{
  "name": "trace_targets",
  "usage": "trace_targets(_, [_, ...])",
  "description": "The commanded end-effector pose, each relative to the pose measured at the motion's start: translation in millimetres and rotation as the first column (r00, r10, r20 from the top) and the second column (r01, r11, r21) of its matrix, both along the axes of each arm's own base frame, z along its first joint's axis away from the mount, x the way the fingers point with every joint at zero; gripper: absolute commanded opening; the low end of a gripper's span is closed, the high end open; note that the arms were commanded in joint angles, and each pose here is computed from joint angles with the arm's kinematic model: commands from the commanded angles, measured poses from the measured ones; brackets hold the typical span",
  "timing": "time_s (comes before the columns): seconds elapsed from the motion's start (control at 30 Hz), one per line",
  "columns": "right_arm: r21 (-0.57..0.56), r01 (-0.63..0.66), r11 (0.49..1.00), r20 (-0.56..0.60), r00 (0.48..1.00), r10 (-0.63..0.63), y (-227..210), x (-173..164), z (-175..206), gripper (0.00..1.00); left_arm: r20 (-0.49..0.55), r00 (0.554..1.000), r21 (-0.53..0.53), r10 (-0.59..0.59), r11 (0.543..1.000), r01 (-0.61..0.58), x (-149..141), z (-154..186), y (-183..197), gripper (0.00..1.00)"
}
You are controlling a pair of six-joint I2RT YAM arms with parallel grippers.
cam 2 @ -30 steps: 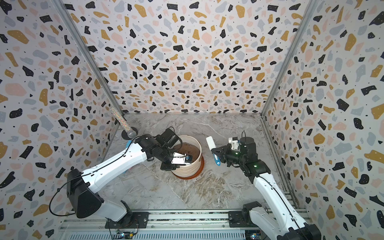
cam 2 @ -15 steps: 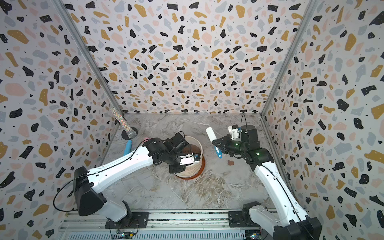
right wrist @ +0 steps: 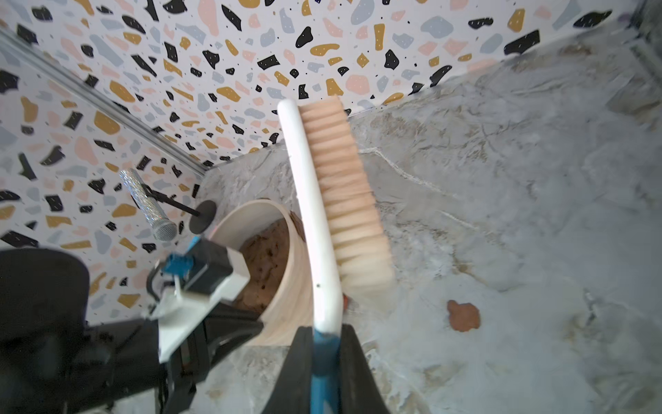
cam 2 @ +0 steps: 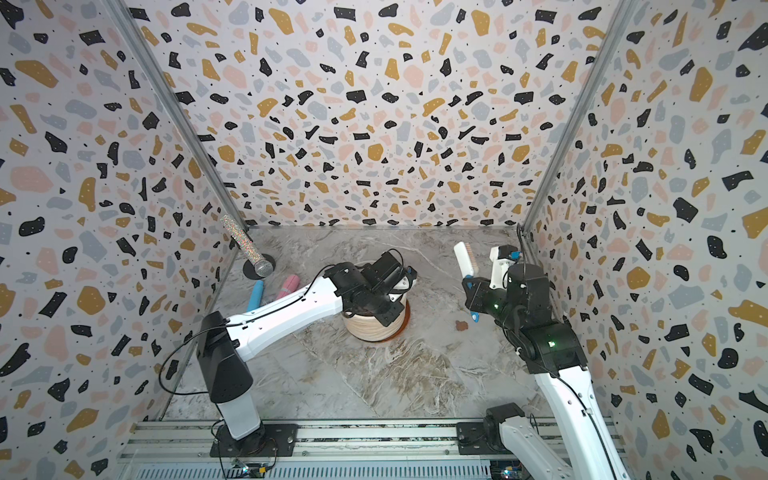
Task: Scrub the dried mud off the ceramic pot
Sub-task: Rotate the pot on the tray.
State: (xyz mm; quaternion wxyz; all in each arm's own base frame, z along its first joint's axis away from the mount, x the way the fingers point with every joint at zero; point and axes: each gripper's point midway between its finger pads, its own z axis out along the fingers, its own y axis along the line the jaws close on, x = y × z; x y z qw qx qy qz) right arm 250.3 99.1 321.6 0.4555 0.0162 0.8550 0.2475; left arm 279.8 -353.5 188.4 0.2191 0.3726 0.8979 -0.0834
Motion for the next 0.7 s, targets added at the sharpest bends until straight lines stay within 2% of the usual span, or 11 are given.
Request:
trace_targets(0.0, [-0.208, -0.099, 0.973, -0.020, 0.995, 0.097, -8, -17, -22, 0.00, 0.094, 0.953, -0.007, 0.288, 0.958, -0.288, 40, 21, 18, 0.00])
trace_targets(0.23, [-0.298, -0.205, 0.932, 0.001, 0.977, 0.215, -7, -44, -39, 0.00, 0.044, 0.946, -0.005, 0.322, 0.947, -0.323, 50, 16, 3, 0.00])
trace_targets(0.27, [-0.320, -0.226, 0.920, 0.005, 0.971, 0.240, -6, -47, -41, 0.00, 0.036, 0.948, -0.016, 0.317, 0.948, -0.317, 50, 18, 2, 0.05])
trace_targets(0.37, [-0.362, -0.325, 0.873, -0.022, 0.940, 0.341, 1, -57, -54, 0.00, 0.005, 0.960, -0.074, 0.282, 0.957, -0.281, 45, 36, 3, 0.37])
trace_targets(0.4, [-0.364, -0.362, 0.858, -0.036, 0.926, 0.375, 5, -59, -59, 0.00, 0.004, 0.962, -0.095, 0.273, 0.958, -0.272, 44, 44, 7, 0.42])
trace_targets(0.53, [-0.312, -0.512, 0.800, -0.050, 0.850, 0.525, 31, -66, -67, 0.00, 0.047, 0.967, -0.163, 0.252, 0.957, -0.241, 46, 80, 31, 0.46])
trace_targets(0.67, [-0.303, -0.606, 0.735, -0.031, 0.777, 0.628, 60, -67, -76, 0.00, 0.063, 0.962, -0.230, 0.265, 0.942, -0.245, 49, 105, 69, 0.46])
